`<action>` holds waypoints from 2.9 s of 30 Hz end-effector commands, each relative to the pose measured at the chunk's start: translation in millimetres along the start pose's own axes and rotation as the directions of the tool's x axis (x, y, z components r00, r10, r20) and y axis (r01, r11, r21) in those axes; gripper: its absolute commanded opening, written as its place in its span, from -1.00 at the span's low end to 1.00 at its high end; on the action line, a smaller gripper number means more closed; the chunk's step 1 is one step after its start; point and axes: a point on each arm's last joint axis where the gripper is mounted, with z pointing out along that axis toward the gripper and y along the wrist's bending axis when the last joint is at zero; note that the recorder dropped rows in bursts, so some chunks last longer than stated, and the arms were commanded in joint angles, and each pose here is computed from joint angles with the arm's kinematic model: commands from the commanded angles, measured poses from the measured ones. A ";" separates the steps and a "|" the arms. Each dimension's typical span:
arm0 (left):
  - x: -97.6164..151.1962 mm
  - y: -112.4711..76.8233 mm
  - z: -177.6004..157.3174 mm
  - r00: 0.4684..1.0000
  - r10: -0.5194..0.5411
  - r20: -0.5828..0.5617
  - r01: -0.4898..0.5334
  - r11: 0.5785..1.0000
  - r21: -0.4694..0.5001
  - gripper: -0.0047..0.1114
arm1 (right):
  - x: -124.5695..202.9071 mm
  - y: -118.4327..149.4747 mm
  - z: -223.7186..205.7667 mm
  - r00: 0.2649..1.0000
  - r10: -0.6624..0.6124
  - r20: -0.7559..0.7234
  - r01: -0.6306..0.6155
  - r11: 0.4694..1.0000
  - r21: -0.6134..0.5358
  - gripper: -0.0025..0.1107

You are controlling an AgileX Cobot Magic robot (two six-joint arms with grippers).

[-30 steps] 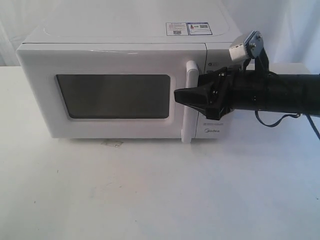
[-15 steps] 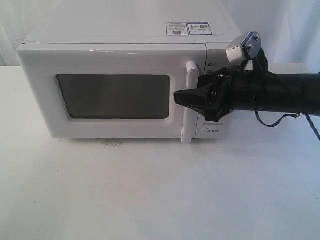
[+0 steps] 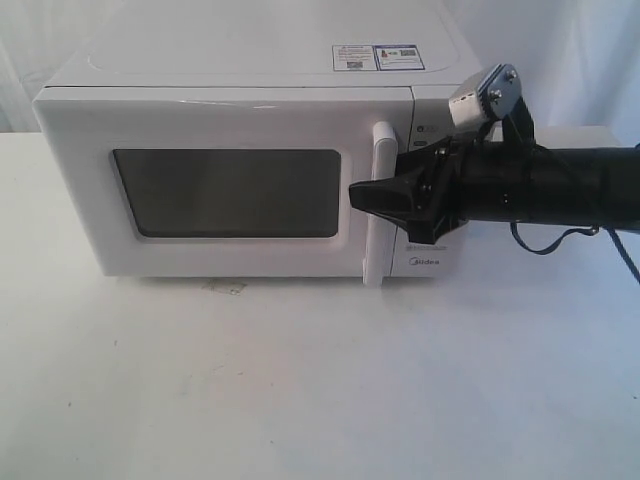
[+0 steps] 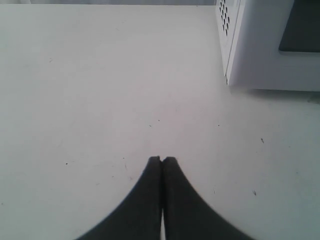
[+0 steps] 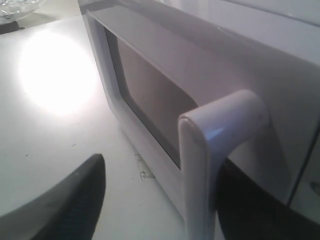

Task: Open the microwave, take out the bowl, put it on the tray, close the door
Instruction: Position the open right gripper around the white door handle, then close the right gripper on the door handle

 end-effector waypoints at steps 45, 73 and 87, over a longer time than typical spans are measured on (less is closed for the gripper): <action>0.8 0.2 0.2 1.000 -0.005 0.002 0.005 1.000 -0.003 -0.92 | -19.9 23.8 -28.6 0.979 -0.181 -0.096 0.189 0.979 0.074 -0.08; 0.8 0.2 0.2 1.000 -0.005 0.002 0.005 1.000 -0.003 -0.92 | -12.7 14.1 -24.9 0.970 -0.204 -0.134 0.221 0.968 0.122 0.00; 0.8 0.2 0.2 1.000 -0.005 0.002 0.005 1.000 -0.003 -0.92 | -12.0 10.8 -25.6 0.969 -0.197 -0.149 0.220 0.963 0.156 0.00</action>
